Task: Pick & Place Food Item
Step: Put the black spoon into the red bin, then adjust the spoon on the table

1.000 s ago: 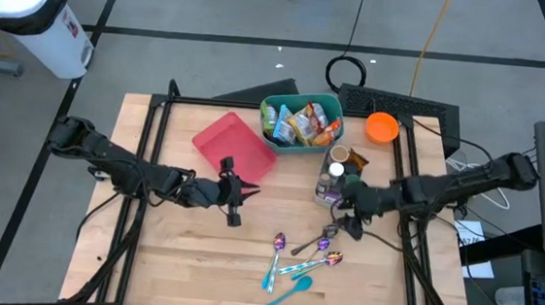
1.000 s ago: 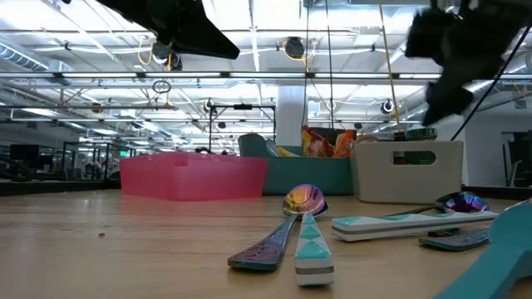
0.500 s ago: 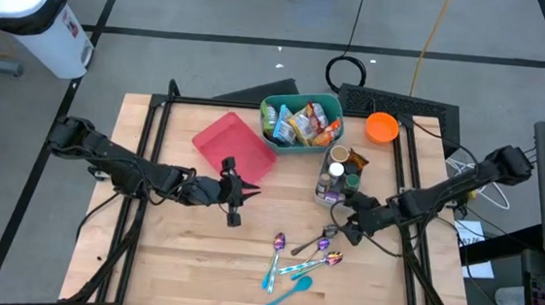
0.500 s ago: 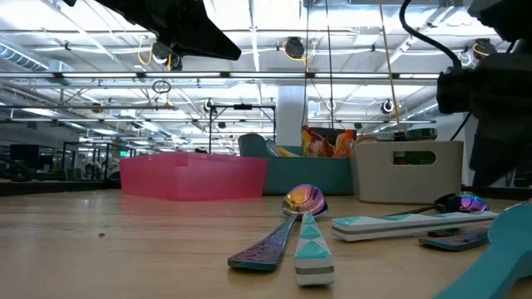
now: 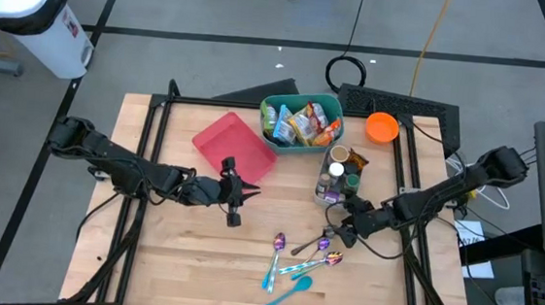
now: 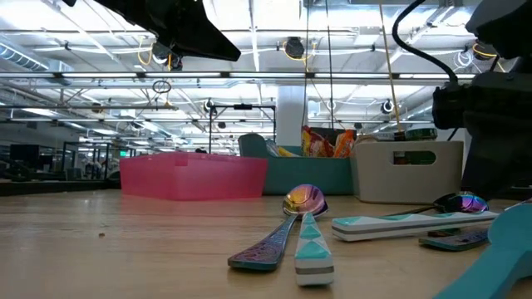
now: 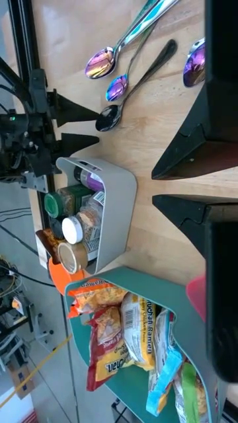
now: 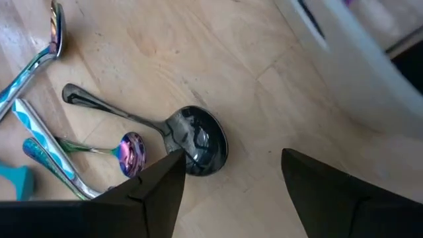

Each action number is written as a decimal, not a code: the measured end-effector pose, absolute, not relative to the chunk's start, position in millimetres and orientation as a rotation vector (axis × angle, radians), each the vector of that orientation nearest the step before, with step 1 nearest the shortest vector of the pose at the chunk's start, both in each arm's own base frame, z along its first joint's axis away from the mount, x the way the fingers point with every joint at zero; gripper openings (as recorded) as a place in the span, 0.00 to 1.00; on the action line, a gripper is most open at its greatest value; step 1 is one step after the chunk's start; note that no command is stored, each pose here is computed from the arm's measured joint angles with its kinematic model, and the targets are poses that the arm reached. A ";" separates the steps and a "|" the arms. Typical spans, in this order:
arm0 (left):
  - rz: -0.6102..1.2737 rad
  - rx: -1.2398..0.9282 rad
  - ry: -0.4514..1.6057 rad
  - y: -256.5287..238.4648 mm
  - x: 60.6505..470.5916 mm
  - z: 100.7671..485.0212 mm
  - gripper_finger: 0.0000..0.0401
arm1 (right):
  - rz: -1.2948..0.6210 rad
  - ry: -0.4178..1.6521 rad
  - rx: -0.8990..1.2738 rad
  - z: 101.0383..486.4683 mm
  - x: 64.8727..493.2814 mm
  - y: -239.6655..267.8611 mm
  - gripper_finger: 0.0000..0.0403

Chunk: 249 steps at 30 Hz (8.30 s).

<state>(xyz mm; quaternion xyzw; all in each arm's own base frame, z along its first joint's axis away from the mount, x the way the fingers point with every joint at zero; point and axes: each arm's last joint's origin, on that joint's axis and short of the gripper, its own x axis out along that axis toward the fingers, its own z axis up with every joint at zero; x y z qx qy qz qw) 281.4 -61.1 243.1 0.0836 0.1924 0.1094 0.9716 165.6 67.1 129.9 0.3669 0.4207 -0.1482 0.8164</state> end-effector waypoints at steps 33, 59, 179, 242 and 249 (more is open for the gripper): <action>0.220 0.170 0.391 -61.1 281.3 242.8 0.14 | -0.186 0.815 0.672 132.2 177.3 72.1 0.00; 0.164 0.008 0.294 -59.1 293.5 243.8 0.47 | 0.108 0.360 0.481 184.7 190.8 74.2 0.00; 0.835 -0.165 0.117 64.7 254.6 150.0 0.69 | 0.000 0.140 0.279 212.1 185.6 55.2 0.00; 0.537 -0.191 0.122 29.4 252.2 174.1 0.81 | -0.034 0.952 0.720 156.6 160.5 103.1 0.57; 0.538 -0.191 0.122 29.4 252.2 174.1 0.81 | 0.010 0.951 0.778 153.0 157.1 108.4 0.50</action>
